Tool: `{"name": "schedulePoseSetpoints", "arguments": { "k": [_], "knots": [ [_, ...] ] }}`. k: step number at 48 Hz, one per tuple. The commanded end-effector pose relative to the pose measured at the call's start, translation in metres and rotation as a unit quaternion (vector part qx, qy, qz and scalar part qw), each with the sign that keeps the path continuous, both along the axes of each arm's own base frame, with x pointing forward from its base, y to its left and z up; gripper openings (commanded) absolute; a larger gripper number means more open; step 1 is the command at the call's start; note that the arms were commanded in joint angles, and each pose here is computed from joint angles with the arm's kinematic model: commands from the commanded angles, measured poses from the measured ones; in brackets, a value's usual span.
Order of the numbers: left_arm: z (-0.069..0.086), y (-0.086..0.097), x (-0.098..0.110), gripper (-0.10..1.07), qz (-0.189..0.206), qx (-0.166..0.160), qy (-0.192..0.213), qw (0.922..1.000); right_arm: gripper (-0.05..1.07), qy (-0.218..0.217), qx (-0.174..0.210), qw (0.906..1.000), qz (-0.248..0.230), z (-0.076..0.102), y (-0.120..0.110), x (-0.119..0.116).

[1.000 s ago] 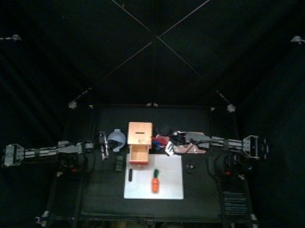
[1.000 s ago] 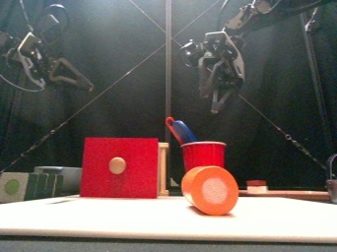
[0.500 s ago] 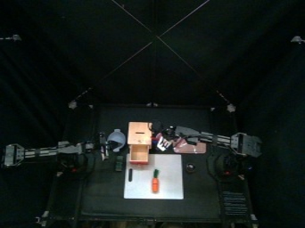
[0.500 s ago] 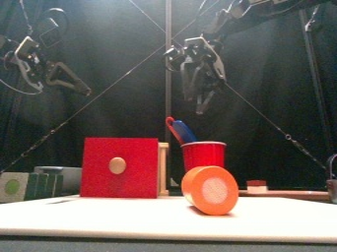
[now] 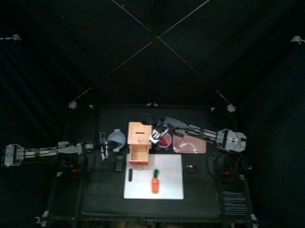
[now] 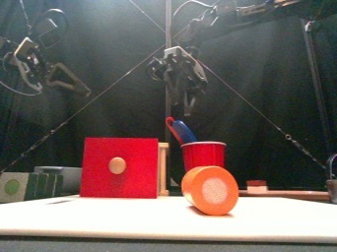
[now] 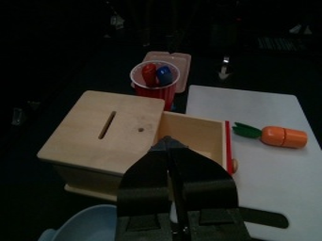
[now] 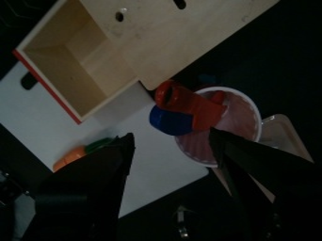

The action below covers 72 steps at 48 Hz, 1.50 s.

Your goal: Grab knife handle

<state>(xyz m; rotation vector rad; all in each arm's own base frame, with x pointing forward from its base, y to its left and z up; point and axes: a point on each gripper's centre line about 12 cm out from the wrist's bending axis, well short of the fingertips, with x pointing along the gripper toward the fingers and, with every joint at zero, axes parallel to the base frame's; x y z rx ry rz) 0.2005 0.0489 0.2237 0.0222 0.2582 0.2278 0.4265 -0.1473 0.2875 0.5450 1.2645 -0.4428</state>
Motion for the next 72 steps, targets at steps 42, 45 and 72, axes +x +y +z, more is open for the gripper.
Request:
{"name": "schedulePoseSetpoints", "arguments": {
  "k": [42,45,72],
  "knots": [
    [-0.012,0.0,-0.006,0.28,0.008,-0.016,0.004,0.9998,0.83,0.096,0.011,0.9953,-0.007,-0.013,-0.028,0.036],
    [-0.012,0.0,-0.006,0.28,0.009,-0.017,0.004,0.9998,0.78,0.099,0.012,0.9949,-0.007,-0.015,-0.028,0.035],
    [-0.009,0.0,-0.005,0.28,0.009,-0.017,0.0,0.9998,0.53,0.103,-0.013,0.9946,-0.014,0.001,-0.029,0.023]
  ]
}}
